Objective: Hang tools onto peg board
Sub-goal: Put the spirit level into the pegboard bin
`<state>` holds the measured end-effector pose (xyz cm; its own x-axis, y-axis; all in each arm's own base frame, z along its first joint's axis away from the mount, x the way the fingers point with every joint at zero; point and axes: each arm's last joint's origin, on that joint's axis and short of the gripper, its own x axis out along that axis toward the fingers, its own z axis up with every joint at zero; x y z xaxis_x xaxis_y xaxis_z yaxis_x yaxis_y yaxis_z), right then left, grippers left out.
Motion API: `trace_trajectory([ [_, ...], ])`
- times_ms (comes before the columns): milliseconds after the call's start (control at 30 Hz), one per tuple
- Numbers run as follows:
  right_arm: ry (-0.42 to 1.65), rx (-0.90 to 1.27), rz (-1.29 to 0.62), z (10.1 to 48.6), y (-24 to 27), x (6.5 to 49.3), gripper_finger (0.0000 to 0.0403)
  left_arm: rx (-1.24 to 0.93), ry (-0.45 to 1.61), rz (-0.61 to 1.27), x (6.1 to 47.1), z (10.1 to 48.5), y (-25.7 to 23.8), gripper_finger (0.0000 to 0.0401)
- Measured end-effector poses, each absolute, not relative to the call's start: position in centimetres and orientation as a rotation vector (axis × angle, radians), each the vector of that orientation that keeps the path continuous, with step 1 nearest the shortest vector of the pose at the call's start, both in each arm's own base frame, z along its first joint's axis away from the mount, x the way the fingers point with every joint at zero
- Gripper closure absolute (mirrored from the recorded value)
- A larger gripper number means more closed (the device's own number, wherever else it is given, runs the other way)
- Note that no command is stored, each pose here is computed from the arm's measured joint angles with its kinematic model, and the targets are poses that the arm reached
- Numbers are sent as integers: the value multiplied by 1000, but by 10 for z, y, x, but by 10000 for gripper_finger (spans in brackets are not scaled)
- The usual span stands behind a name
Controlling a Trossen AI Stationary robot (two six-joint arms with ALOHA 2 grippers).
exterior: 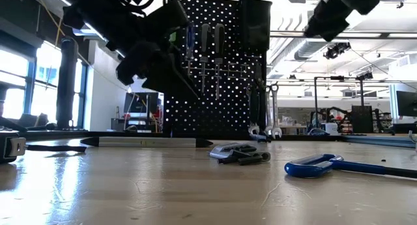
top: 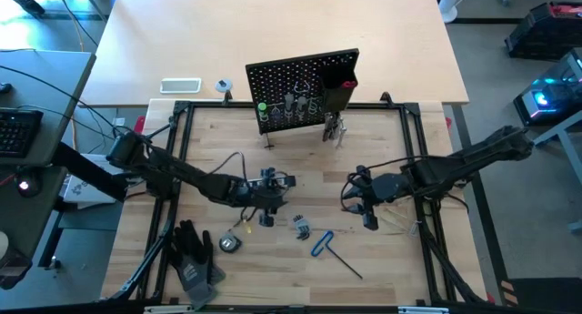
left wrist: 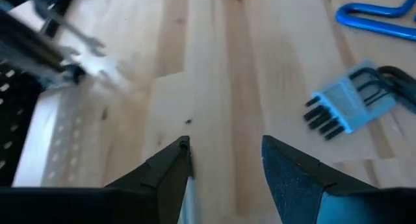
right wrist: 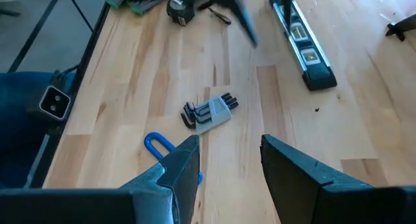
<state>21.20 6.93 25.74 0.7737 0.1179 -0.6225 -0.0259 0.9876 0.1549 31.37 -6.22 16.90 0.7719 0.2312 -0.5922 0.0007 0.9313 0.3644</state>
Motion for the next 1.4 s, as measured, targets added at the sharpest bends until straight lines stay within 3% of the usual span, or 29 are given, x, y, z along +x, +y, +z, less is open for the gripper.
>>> trace_trajectory([
  [300, 683, 158, 141, 230, 70, 209, 245, 163, 607, 189, 257, 186, -34, 217],
  [600, 601, 155, 193, 197, 73, 201, 245, -5, 701, 265, 217, 160, -19, 217],
  [800, 566, 203, 213, 183, 72, 196, 245, -4, 758, 283, 210, 148, -18, 214],
  [1133, 505, 183, 238, 186, 79, 196, 245, -16, 814, 245, 206, 141, -7, 157],
  [1400, 482, 181, 218, 188, 79, 197, 245, -41, 855, 172, 205, 139, 12, 153],
])
